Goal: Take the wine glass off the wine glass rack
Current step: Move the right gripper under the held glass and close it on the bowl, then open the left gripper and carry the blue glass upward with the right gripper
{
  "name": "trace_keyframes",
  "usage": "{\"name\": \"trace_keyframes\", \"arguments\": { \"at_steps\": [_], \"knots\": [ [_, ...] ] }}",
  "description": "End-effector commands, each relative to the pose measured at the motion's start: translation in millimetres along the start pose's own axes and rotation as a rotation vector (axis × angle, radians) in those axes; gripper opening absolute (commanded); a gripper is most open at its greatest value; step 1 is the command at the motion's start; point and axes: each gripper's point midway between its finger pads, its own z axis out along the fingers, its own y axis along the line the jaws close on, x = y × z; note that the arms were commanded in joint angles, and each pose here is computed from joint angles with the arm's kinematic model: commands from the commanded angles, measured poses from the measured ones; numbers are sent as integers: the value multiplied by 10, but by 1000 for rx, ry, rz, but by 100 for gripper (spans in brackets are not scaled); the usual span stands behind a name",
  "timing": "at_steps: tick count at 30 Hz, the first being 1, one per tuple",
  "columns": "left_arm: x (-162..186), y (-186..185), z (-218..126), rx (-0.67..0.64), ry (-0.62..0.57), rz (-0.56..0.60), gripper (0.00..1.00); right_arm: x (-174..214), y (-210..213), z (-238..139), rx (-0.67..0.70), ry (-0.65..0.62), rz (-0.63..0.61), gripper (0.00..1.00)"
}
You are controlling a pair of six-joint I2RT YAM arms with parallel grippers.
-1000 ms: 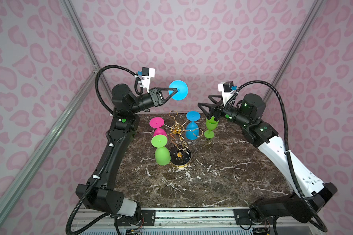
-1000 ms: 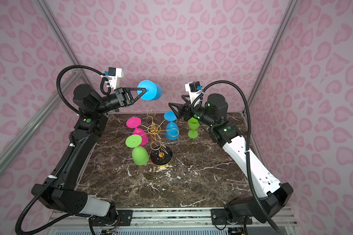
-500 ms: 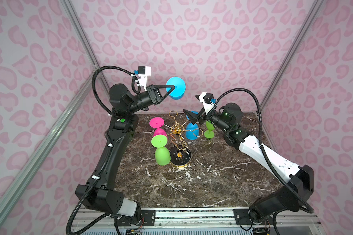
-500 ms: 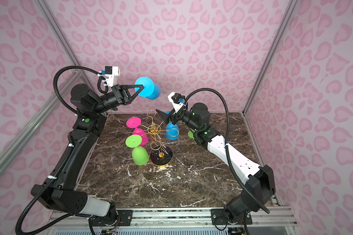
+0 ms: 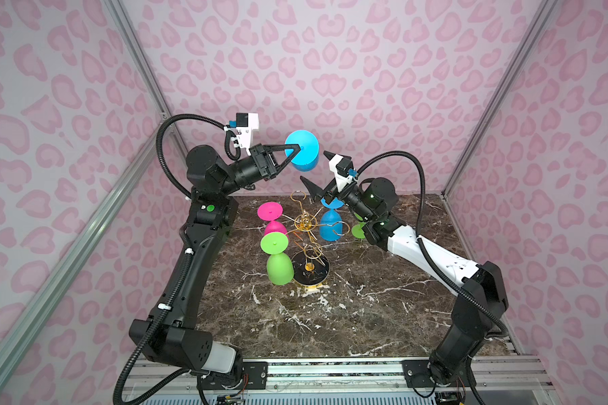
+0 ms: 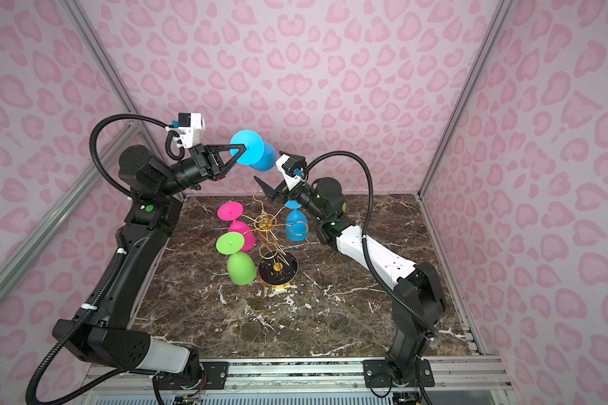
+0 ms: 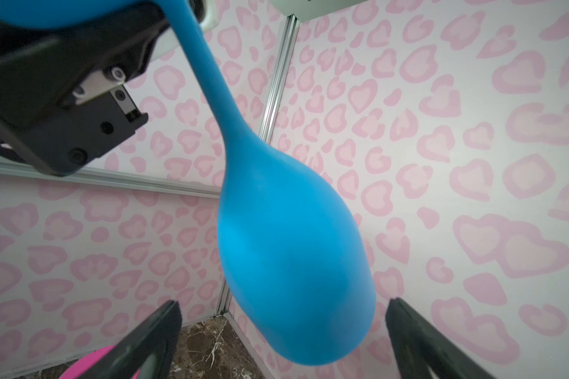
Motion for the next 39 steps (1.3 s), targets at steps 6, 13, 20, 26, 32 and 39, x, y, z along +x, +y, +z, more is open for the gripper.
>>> {"name": "trace_keyframes", "arguments": {
  "at_steps": [6,13,20,26,32,39],
  "knots": [
    [-36,-102,-14,40,-16,23,4,-113,-109,74,69,-74,-28,99],
    [-54,-121,-13,47,-24,3,4,-118,-78,150,49,-77,-25,99],
    [-47,-131,-10,57,-24,-15,4,-84,-49,235,24,-74,-6,97],
    [-43,-133,-3,75,-21,-39,4,-47,-27,303,1,-61,12,93],
    [-34,-153,-5,90,-19,-49,4,-8,-11,339,-9,-54,24,89],
    [-40,-160,-5,95,-21,-56,4,2,17,346,-23,-46,35,83]
  ]
}}
